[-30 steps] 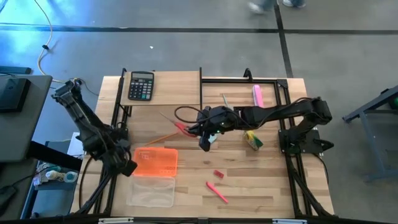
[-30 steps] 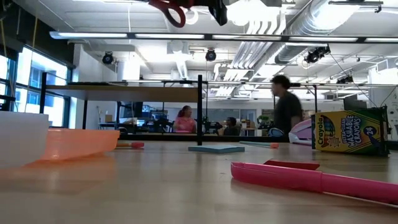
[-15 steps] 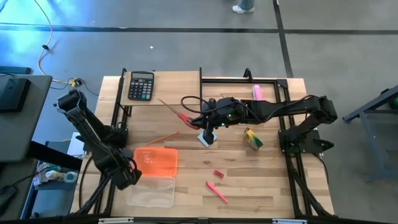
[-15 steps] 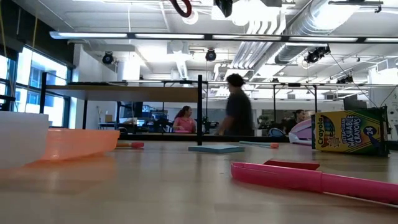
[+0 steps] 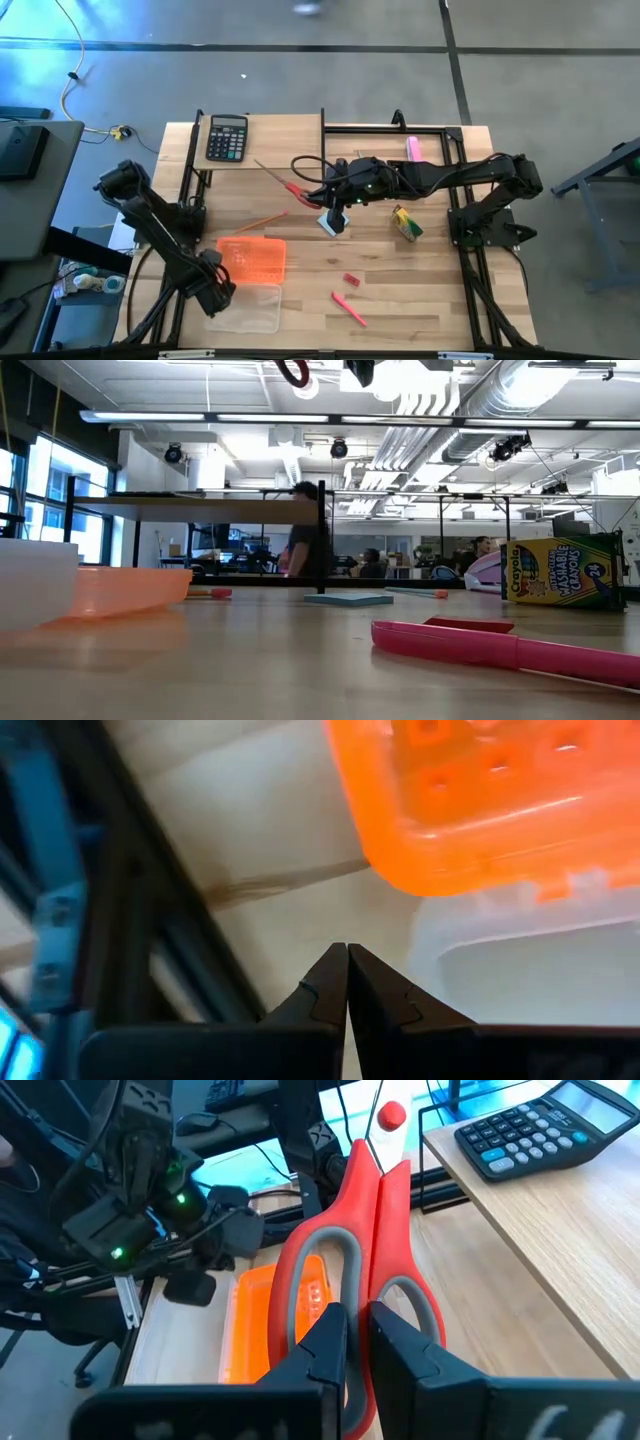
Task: Pack school essentials
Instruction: Put the red scissors in the orange supply box
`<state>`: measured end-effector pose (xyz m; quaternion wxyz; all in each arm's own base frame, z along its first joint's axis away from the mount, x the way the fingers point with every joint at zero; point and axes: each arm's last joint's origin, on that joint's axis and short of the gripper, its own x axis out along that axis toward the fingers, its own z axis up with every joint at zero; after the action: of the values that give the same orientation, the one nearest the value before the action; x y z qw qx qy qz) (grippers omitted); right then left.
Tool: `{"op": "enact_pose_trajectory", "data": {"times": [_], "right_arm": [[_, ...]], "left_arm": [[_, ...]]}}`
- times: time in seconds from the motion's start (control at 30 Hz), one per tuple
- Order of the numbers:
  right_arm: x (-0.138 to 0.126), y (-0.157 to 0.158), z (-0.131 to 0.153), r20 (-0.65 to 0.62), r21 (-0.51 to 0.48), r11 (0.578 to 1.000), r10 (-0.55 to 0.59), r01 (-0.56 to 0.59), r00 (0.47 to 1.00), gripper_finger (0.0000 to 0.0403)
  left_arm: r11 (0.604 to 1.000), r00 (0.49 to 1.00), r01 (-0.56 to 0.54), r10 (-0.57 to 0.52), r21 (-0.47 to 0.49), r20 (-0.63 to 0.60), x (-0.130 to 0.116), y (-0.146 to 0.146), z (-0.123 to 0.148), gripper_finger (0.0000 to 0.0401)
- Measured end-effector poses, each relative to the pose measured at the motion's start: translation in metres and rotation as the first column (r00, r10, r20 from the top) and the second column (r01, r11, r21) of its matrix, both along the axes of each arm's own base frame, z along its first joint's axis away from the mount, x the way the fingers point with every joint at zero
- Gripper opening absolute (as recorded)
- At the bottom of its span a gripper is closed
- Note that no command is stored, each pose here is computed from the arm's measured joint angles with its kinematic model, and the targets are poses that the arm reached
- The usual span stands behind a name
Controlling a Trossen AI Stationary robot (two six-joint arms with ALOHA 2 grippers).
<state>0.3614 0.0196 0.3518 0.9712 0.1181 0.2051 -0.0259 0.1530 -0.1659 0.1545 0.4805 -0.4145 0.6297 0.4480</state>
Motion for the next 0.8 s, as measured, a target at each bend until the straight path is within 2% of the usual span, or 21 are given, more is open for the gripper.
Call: {"op": "enact_pose_trajectory", "data": {"times": [0.33, 0.6, 0.8], "right_arm": [[0.000, 0.000, 0.000, -0.003, -0.003, 1.000, 0.009, -0.009, 1.000, 0.0016], [-0.001, 0.000, -0.001, -0.013, -0.012, 1.000, 0.017, -0.017, 1.000, 0.0016], [-0.001, 0.000, -0.003, -0.034, -0.017, 1.000, 0.018, -0.019, 0.999, 0.0016]], "left_arm": [[1.000, 1.000, 0.009, -0.009, 0.003, 0.010, 0.020, 0.010, -0.013, 0.0000], [1.000, 0.987, -0.008, 0.005, 0.014, 0.158, 0.042, 0.021, -0.014, 0.0000], [1.000, 0.967, -0.003, 0.006, -0.013, 0.256, 0.058, 0.029, -0.014, 0.0000]]}}
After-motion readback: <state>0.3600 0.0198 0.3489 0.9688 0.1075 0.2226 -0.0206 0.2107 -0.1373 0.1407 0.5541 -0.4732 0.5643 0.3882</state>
